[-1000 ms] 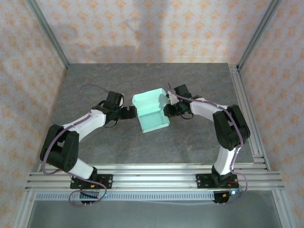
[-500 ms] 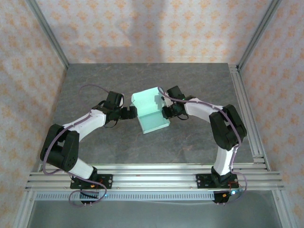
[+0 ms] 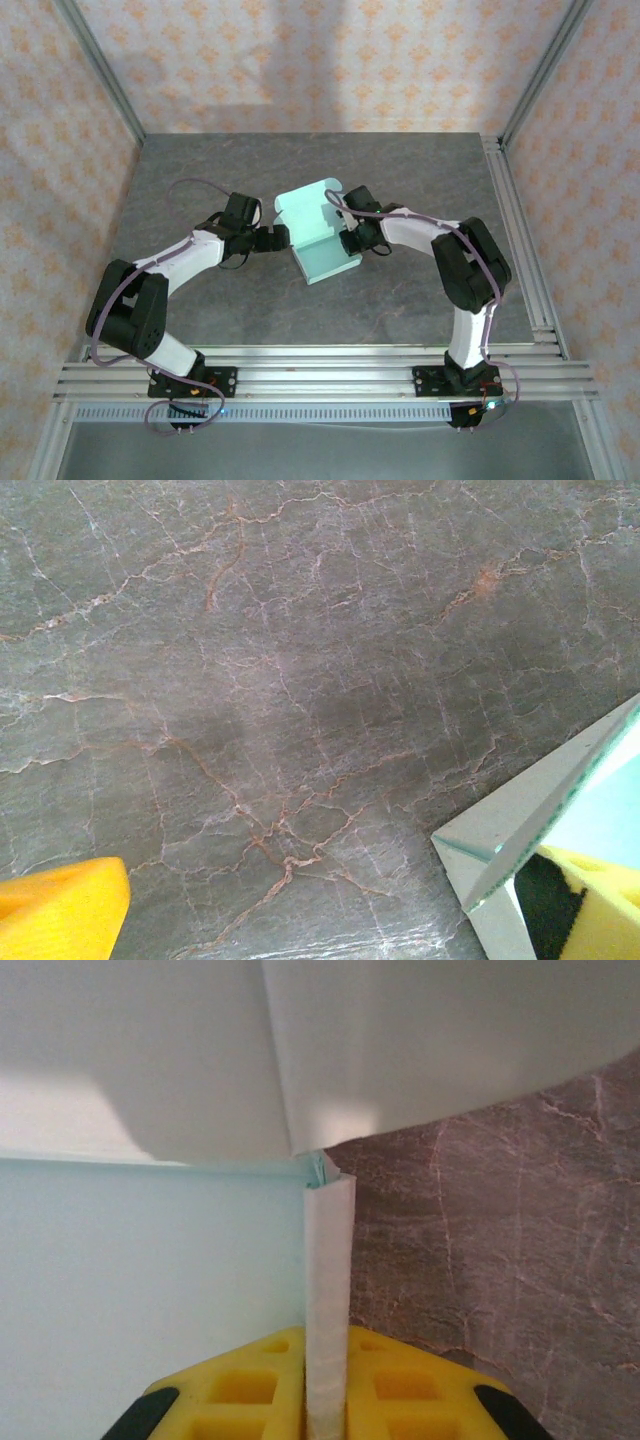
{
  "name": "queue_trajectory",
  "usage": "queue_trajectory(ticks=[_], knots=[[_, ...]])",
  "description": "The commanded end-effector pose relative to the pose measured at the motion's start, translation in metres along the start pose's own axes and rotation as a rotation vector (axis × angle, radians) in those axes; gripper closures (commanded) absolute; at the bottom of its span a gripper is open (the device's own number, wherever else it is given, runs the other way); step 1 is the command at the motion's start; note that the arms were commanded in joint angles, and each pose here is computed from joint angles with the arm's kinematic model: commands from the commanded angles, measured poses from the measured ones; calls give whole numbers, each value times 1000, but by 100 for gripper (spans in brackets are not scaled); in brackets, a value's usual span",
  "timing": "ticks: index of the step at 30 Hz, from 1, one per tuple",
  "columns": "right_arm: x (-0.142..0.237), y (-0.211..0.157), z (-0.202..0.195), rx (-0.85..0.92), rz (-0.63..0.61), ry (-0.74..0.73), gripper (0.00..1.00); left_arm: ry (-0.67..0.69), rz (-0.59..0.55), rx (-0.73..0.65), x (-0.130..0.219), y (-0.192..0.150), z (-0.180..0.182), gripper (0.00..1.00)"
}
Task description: Fold the paper box
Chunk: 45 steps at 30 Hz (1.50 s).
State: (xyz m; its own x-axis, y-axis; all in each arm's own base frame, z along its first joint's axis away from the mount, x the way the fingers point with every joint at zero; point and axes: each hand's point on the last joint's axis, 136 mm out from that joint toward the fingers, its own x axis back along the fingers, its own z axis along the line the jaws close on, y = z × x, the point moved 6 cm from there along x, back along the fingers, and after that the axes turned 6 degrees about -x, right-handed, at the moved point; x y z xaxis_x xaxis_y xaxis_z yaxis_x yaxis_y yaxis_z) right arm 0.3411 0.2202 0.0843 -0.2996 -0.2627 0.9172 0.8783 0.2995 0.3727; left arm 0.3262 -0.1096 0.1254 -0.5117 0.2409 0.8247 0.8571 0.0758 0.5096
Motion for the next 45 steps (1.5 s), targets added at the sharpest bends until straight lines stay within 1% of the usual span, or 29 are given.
queue_trajectory(ticks=[1, 4, 5, 7, 9, 20, 23, 25, 27, 28, 29, 31, 35, 40, 45], knots=[[-9, -10, -10, 19, 65, -109, 86, -4, -24, -9, 1, 9, 0, 0], [-12, -10, -9, 24, 68, -137, 85, -3, -25, -11, 1, 9, 0, 0], [-12, -10, -9, 23, 68, -146, 86, -3, -23, -10, 1, 9, 0, 0], [-13, -9, -9, 20, 69, -156, 95, -2, -22, -11, 1, 9, 0, 0], [-13, -9, -11, 24, 69, -190, 100, -4, -24, -11, 1, 9, 0, 0], [-24, -13, -20, 97, 133, -521, 100, -6, -27, -12, 2, 10, -1, 0], [-28, -13, -20, 97, 139, -565, 100, -4, -26, -13, 1, 9, 0, 0], [-29, -12, -17, 95, 140, -552, 100, -6, -22, -11, 1, 9, 0, 0], [-28, -8, -9, 75, 111, -476, 100, -6, -20, -10, 0, 8, 0, 0], [-24, -6, -5, 62, 91, -433, 98, -5, -21, -11, 1, 8, 0, 0], [-21, -3, 1, 54, 72, -389, 90, -2, -19, -11, 2, 7, 0, 0], [-14, 2, 8, 42, 38, -328, 79, 1, -23, -12, 3, 7, 1, 0], [4, 11, 17, 30, -26, -230, 64, 3, -27, -12, 6, 6, 1, 0], [25, 17, 18, -3, -86, -125, 53, 5, -47, -7, 12, 8, 1, 0], [42, 20, 14, -33, -118, -3, 46, -35, -123, -20, 22, 16, -4, 0]])
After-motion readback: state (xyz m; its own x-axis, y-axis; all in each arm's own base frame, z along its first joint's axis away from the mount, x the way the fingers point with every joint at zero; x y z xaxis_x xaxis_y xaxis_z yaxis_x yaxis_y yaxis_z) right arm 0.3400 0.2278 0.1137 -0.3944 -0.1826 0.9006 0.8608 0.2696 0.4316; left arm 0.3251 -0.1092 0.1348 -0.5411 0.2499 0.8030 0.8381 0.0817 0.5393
